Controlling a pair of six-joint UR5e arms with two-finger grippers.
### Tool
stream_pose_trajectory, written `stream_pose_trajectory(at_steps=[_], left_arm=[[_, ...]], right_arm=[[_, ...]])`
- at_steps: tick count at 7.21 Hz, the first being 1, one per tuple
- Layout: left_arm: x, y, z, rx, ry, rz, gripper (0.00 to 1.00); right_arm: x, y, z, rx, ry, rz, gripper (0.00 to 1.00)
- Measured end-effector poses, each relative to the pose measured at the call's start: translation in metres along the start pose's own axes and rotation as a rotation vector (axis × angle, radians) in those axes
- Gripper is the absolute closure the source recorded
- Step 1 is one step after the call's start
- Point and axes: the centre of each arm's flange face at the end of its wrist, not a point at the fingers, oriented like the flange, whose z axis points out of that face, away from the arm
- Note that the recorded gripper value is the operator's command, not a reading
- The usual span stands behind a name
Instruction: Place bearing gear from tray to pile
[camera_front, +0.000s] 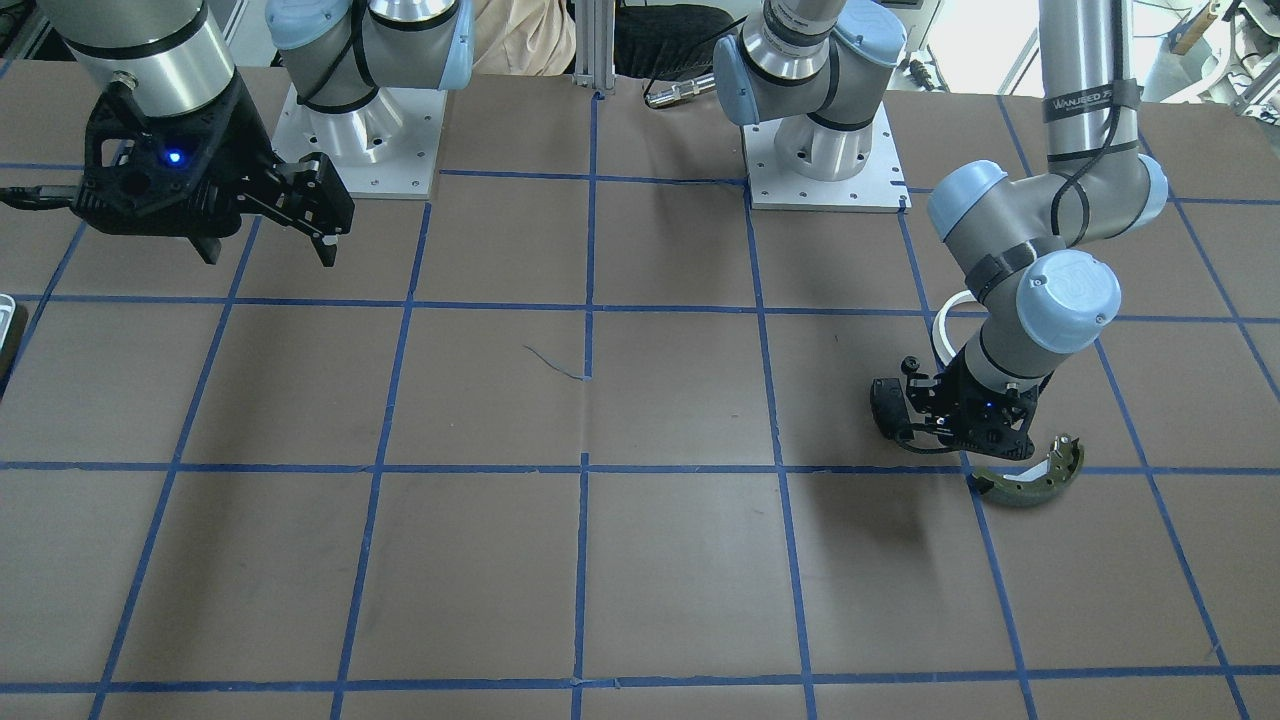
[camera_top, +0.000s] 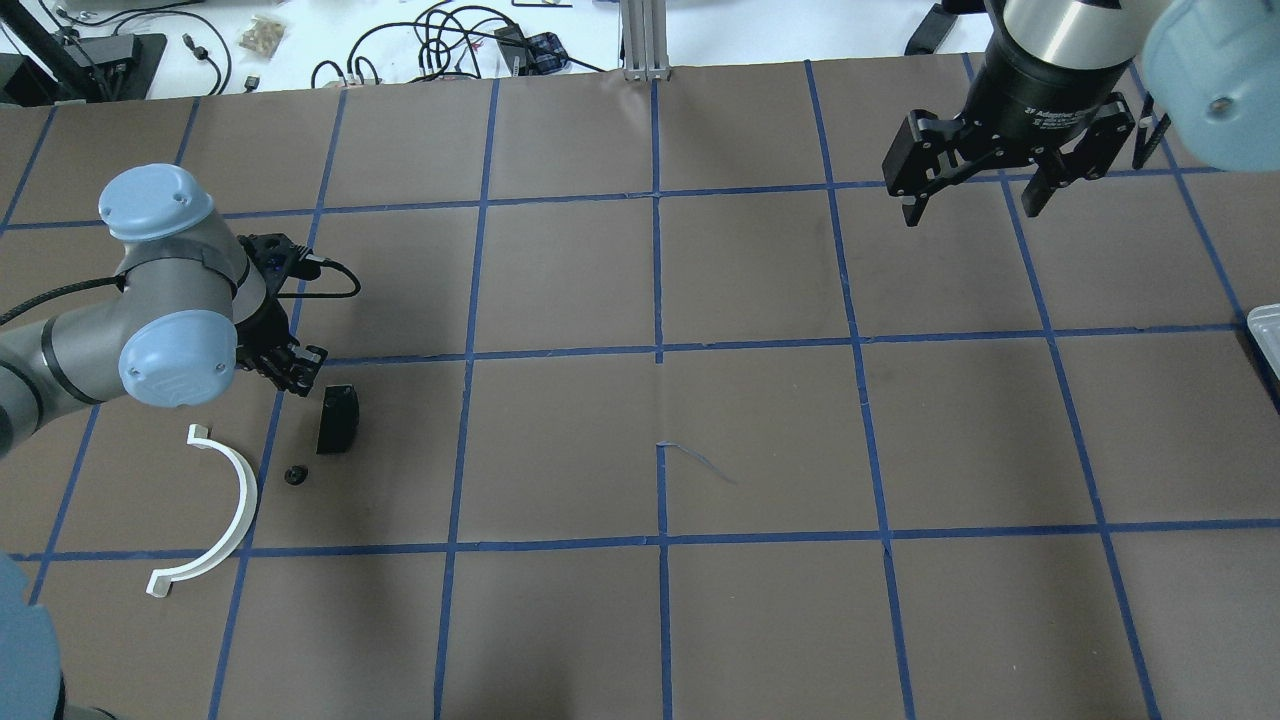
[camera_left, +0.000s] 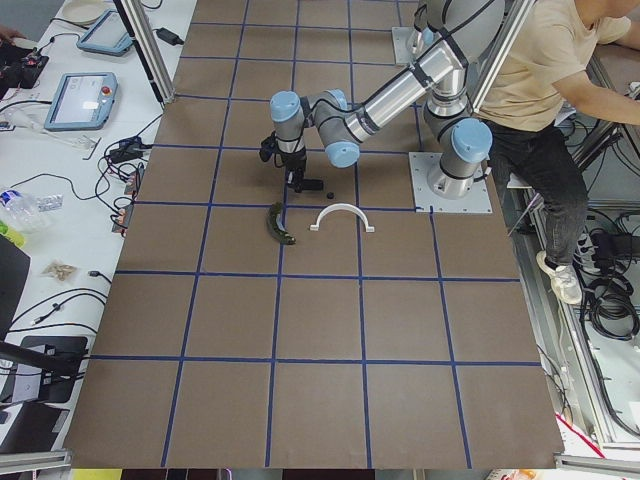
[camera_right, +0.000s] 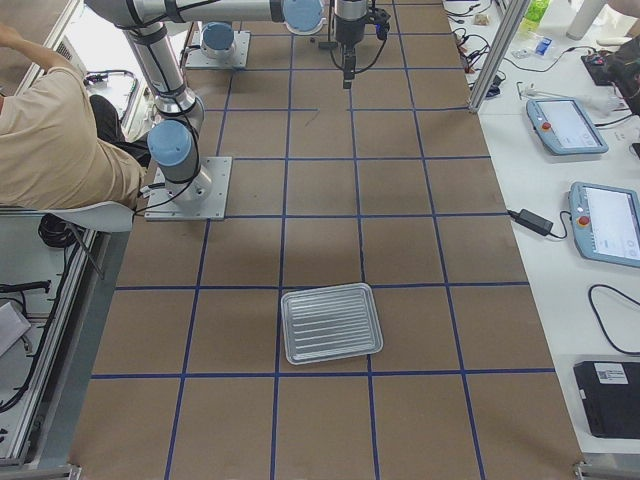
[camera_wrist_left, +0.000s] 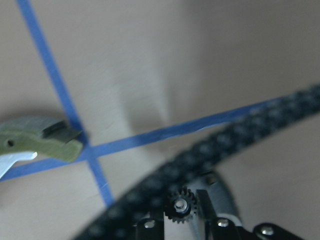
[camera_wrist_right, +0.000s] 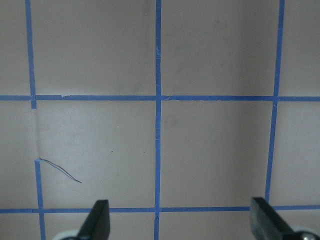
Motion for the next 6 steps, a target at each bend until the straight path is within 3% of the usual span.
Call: stream_pose_trajectory(at_steps=[3,4,5,6], left_arm=[[-0.017,0.013,0.015,-0.043,0.069,-0.038,1.00],[-0.018,0.014,0.020,-0.046,0.091,-0.046,0.95],[-0.018,0.014,0.020,-0.045,0.099,-0.050,0.14],[-0.018,0.014,0.020,-0.042,0.103,-0.058,0.00]], right_arm=[[0.000,-0.001,-0.003,0.010,-0.004,-0.004,0.00],[0.000,-0.002,-0.004,0.012,-0.007,-0.005,0.00],[-0.001,-0.002,-0.002,0.011,-0.010,-0.006,0.00],[-0.001,-0.002,-0.001,0.010,-0.014,-0.004,0.00]])
